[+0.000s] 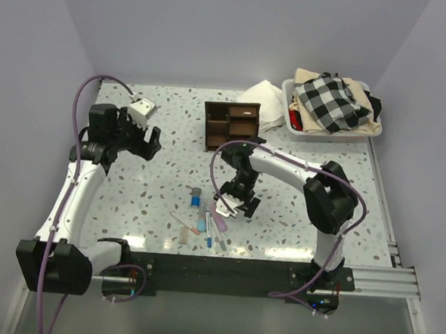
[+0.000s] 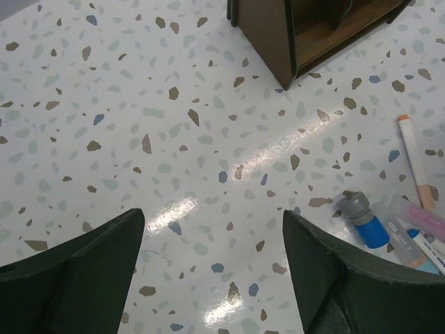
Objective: Sort the stationery into containers
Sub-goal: Pick up the pen from the center of the board, then place the pen in the storage box, then pick up the pen from the center of the board, then place the pen in the storage box.
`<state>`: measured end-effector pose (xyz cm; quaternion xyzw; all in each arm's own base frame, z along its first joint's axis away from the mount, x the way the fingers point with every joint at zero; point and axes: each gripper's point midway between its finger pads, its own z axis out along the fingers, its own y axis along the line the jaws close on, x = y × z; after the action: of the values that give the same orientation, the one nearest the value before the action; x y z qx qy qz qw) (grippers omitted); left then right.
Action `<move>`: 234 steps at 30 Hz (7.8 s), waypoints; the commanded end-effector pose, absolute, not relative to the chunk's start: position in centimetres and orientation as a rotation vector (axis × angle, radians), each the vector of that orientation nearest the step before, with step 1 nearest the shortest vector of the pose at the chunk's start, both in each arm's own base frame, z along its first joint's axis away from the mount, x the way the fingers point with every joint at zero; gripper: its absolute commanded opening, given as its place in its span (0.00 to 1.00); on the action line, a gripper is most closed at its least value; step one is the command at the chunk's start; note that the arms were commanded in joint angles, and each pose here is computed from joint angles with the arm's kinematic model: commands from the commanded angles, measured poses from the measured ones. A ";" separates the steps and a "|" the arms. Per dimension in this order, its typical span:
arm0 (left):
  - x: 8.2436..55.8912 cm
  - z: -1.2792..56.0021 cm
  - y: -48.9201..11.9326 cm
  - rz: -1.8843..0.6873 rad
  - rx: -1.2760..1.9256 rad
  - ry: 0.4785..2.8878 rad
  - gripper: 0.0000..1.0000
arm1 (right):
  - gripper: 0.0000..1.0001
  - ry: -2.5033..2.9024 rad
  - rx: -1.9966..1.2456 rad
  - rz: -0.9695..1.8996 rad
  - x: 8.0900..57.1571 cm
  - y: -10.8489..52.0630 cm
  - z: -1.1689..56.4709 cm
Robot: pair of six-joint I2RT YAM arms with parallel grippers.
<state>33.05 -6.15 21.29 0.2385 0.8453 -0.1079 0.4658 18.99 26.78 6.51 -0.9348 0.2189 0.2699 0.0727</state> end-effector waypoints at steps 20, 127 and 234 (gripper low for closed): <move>32.0 22.0 -5.1 -0.219 0.482 2.048 0.86 | 0.64 -0.569 -2.725 0.689 16.1 33.3 4.2; 43.6 18.9 -4.2 -0.330 0.414 2.117 0.84 | 0.00 1.504 -0.527 0.794 55.3 37.8 28.3; 40.6 37.5 -27.7 -1.163 1.033 1.053 0.00 | 0.62 2.093 -0.302 0.464 45.0 7.2 24.8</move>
<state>41.91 -29.34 29.85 0.5130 0.5560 -0.4102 0.5093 44.02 5.84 23.48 -0.1076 0.8671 0.1844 0.4501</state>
